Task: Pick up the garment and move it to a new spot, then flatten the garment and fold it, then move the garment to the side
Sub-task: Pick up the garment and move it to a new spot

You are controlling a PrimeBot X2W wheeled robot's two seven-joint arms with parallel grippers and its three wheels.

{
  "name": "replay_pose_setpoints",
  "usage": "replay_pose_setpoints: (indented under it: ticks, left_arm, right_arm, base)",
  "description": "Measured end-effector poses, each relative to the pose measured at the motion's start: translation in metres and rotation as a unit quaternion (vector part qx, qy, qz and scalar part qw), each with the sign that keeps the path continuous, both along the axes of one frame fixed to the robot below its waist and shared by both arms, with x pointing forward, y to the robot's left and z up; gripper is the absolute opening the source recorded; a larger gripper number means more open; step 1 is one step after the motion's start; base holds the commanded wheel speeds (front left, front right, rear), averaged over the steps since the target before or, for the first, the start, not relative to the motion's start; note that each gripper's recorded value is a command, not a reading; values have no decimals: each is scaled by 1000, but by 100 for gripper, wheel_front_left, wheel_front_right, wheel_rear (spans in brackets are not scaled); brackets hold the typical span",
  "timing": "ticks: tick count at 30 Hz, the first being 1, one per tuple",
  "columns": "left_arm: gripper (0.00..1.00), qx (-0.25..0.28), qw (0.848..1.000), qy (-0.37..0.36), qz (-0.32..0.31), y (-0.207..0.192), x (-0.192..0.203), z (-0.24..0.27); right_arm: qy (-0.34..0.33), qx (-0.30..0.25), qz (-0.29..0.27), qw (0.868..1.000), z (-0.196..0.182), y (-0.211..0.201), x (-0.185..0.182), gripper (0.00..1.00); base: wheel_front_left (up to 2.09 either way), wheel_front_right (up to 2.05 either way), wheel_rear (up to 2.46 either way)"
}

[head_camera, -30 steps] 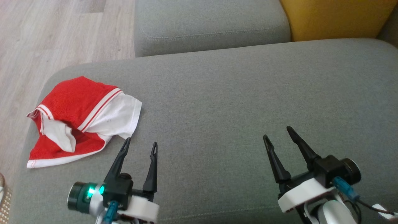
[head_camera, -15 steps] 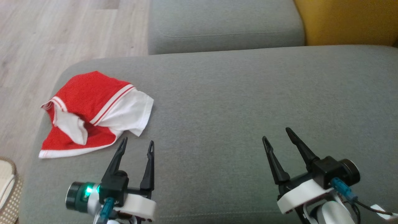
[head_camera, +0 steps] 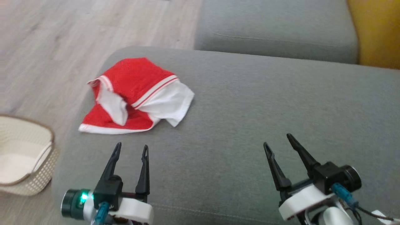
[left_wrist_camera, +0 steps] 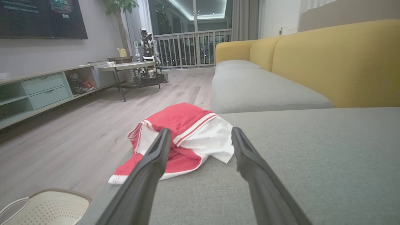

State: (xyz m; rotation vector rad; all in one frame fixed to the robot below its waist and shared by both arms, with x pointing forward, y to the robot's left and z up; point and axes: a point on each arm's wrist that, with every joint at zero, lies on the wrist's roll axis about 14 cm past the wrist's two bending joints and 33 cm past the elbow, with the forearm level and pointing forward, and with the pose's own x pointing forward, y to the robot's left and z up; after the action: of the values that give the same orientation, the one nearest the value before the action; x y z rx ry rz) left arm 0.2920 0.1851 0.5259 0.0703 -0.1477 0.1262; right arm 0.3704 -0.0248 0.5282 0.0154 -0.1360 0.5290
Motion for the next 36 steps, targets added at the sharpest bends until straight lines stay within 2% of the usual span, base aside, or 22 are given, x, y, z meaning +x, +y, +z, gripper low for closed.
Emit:
replay_pose_setpoints:
  ticks: [11, 22, 26, 32, 34, 36]
  left_arm:
    - [100, -2, 997, -6, 71, 38, -29, 1]
    - [100, -7, 996, -2, 92, 52, -33, 0]
    - [100, -14, 995, -18, 95, 58, -24, 11]
    - [100, 12, 992, -88, 88, 78, 24, 67]
    - [100, 14, 992, -91, 84, 85, 43, 72]
    - [100, -6, 994, -66, 88, 97, 62, 57]
  right_arm:
    - [5, -9, 61, 998, -4, 40, -6, 100]
    - [16, -8, 71, 997, -11, 46, -4, 100]
    - [25, -11, 71, 997, -18, 46, -2, 100]
    - [48, -27, 67, 996, -41, 43, 7, 100]
    - [50, -30, 67, 996, -46, 44, 13, 100]
    - [48, -29, 64, 996, -47, 44, 23, 100]
  base:
    - [0, 0, 0]
    - [0, 0, 0]
    - [0, 0, 0]
    - [0, 0, 0]
    - [0, 0, 0]
    - [0, 0, 0]
